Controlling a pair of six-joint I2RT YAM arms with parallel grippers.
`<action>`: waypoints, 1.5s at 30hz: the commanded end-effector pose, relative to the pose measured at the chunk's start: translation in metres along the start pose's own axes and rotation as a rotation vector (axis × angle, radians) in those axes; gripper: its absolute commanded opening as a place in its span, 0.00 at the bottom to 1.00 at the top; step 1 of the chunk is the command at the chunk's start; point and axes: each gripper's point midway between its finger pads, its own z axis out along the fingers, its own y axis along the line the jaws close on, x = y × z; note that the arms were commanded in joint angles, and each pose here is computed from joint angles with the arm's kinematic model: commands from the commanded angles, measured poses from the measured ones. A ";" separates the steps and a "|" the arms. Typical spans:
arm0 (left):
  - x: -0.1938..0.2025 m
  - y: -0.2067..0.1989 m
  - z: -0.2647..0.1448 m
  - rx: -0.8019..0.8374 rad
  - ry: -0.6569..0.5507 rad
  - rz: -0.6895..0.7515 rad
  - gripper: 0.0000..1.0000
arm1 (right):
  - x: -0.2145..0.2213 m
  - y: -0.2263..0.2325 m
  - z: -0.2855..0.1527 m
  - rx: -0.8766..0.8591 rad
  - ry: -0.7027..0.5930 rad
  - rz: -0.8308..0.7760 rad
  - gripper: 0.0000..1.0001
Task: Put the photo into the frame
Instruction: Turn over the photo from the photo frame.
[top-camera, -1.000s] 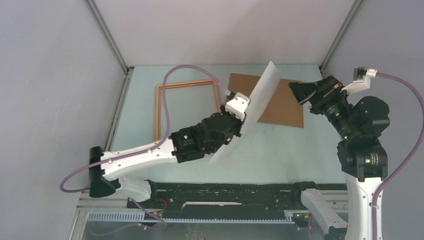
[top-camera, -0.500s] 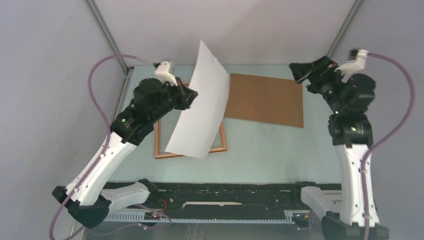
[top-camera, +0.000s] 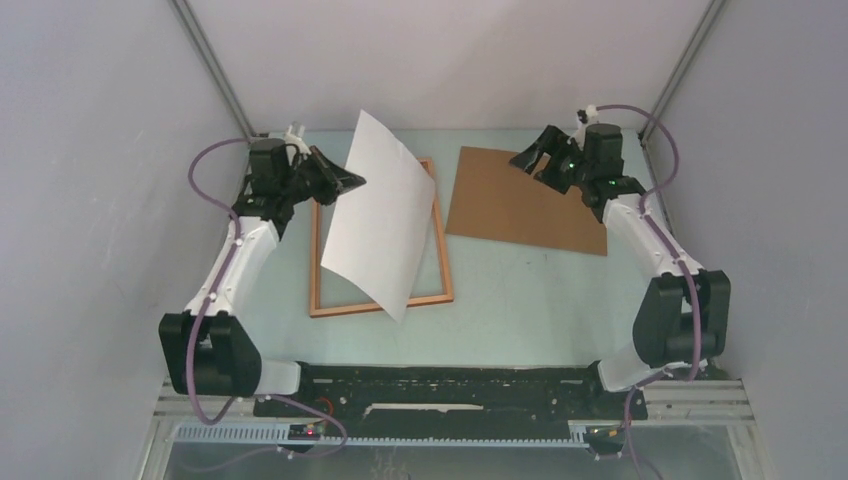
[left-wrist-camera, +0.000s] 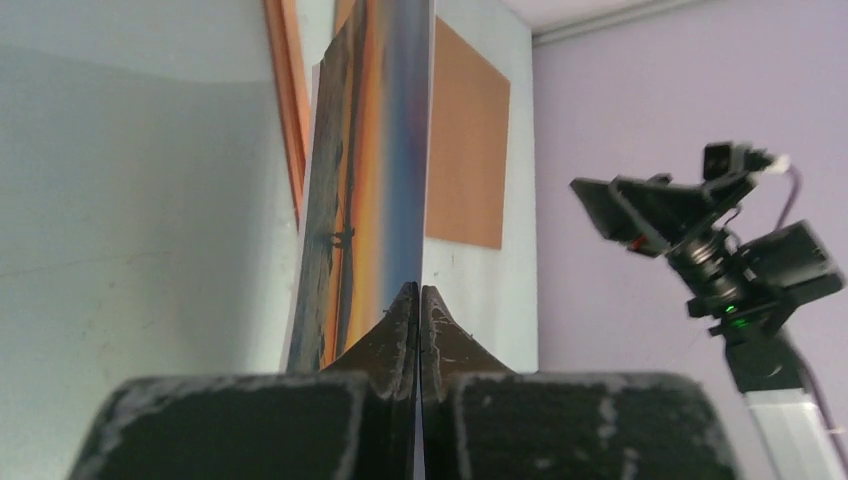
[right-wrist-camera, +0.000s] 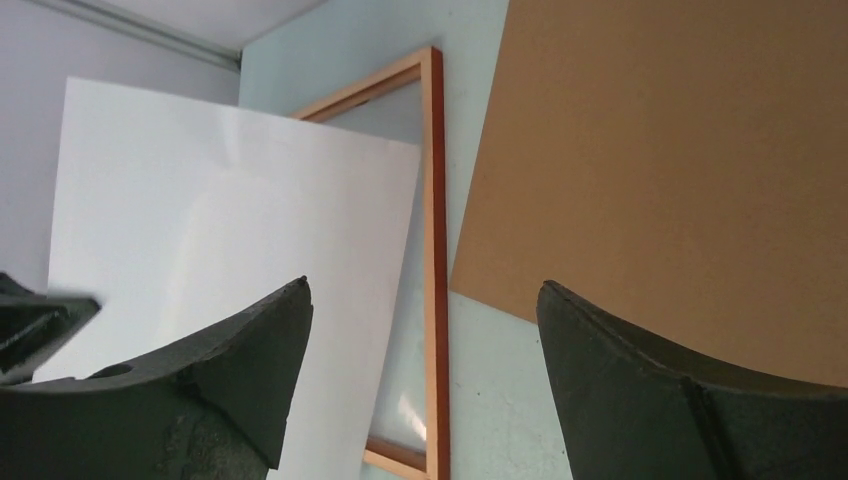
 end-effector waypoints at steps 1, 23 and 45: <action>-0.033 0.022 -0.005 0.069 -0.056 -0.095 0.00 | -0.004 0.023 0.014 -0.105 -0.023 -0.070 0.90; -0.033 0.196 0.022 -0.153 -0.055 -0.323 0.00 | 0.015 -0.003 0.058 -0.094 0.025 -0.030 0.89; -0.039 0.206 0.044 -0.132 -0.146 -0.321 0.00 | 0.019 -0.009 0.064 -0.091 0.036 -0.024 0.88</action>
